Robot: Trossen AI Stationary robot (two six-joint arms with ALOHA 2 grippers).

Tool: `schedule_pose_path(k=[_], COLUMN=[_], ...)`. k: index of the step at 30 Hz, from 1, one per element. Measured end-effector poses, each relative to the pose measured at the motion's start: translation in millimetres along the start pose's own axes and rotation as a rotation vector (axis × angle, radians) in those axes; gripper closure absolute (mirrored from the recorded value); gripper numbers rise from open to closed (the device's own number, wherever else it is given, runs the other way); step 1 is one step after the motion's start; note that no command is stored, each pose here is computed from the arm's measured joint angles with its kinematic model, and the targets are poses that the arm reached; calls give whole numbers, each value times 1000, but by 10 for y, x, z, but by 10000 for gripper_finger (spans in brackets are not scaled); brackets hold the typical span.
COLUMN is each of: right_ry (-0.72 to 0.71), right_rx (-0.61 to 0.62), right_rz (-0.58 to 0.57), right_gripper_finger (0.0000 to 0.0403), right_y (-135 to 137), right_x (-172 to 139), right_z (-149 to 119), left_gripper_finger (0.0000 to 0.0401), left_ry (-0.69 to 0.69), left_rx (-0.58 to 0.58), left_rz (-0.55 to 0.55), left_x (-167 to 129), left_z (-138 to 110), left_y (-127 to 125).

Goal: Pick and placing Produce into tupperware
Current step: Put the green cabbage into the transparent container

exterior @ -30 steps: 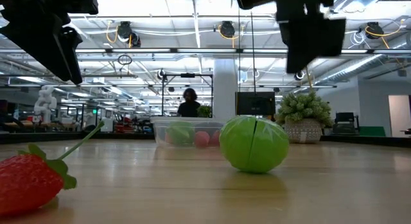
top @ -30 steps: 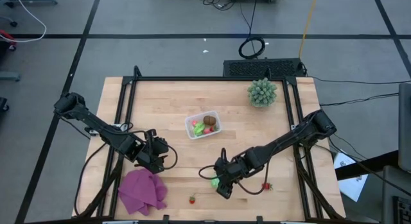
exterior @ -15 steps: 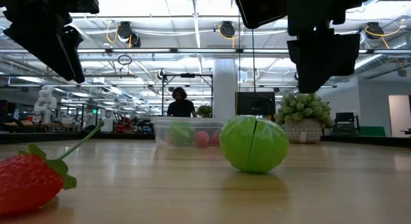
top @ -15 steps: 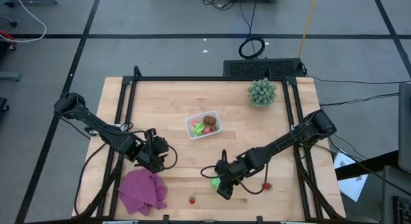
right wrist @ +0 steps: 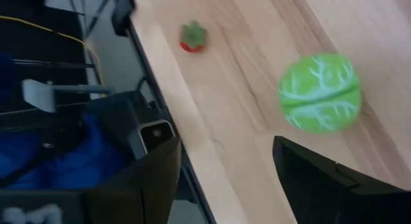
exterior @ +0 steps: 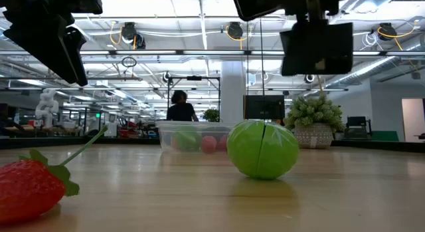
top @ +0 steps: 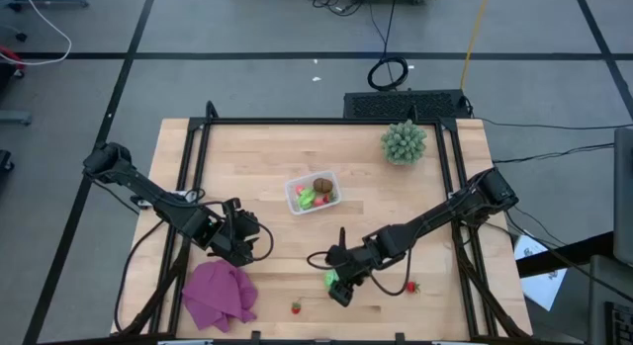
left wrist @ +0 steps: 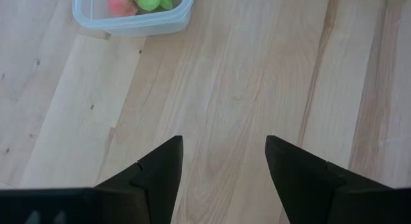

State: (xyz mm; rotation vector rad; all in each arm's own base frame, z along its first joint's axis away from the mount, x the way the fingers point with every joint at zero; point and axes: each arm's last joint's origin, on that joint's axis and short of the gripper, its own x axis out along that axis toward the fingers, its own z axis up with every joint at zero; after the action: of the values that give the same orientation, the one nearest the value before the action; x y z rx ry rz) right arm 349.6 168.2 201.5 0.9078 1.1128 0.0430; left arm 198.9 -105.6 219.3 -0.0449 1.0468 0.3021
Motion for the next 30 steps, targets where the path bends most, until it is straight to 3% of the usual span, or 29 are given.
schedule_pose_path(k=[23,30], right_ry=[-16,50], right_rx=[32,121], right_rz=[-8,-128], right_gripper_finger=[165,165], right_y=[-47,-129], right_x=[-21,-22], right_z=[87,-40], left_gripper_finger=[174,174], left_ry=[-2,-36], left_rx=[5,5], left_rz=[3,42], left_x=[0,0], left_z=[1,10], left_y=[1,12])
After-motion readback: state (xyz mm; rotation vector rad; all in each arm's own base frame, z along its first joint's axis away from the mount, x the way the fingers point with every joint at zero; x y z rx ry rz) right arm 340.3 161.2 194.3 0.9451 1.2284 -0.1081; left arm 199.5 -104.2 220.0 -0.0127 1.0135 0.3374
